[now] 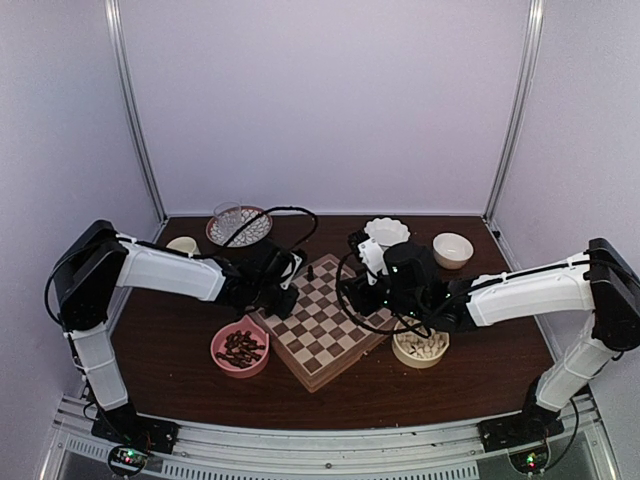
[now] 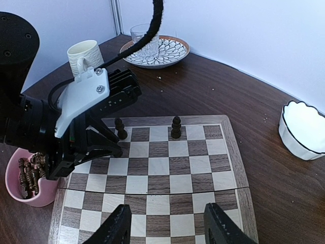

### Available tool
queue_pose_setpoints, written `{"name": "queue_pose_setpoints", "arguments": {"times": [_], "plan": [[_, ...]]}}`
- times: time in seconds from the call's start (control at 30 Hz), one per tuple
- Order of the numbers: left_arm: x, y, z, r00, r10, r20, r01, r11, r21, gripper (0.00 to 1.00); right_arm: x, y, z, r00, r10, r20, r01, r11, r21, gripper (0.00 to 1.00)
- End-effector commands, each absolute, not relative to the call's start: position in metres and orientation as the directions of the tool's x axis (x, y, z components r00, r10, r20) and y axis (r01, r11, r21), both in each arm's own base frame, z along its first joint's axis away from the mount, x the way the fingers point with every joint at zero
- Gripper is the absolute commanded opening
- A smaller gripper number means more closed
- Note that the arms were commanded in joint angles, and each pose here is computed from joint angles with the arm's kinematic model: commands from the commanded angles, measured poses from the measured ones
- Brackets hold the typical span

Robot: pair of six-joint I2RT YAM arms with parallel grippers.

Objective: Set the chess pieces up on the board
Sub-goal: Place the pawn on c7.

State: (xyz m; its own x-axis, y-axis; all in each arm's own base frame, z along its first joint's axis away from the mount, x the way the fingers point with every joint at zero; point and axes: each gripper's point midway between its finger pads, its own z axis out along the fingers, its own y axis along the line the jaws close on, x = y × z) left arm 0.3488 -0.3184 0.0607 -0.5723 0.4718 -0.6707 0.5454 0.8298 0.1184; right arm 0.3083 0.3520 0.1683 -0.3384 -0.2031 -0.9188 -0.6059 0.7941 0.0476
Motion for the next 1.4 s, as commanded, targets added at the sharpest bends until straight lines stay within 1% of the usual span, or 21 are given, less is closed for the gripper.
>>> {"name": "queue_pose_setpoints", "arguments": {"times": [0.0,0.97,1.17,1.37], "plan": [[0.366,-0.323,0.074,-0.546,0.442,-0.712,0.53,0.84,0.116,0.15,0.311,0.347,0.182,-0.318,-0.183,-0.93,-0.596,0.802,0.046,0.51],[0.368,-0.32,0.072,-0.542,0.47,-0.697,0.531,0.834,0.149,0.16,0.311,0.348,0.181,-0.321,-0.191,-0.928,-0.6,0.799,0.043,0.52],[0.365,-0.323,0.076,-0.541,0.468,-0.699,0.546,0.827,0.131,0.25,0.311,0.348,0.181,-0.32,-0.193,-0.928,-0.6,0.799,0.041,0.52],[0.358,-0.325,0.092,-0.533,0.442,-0.722,0.562,0.823,0.089,0.26,0.311,0.348,0.182,-0.319,-0.191,-0.928,-0.6,0.799,0.042,0.52]]}}
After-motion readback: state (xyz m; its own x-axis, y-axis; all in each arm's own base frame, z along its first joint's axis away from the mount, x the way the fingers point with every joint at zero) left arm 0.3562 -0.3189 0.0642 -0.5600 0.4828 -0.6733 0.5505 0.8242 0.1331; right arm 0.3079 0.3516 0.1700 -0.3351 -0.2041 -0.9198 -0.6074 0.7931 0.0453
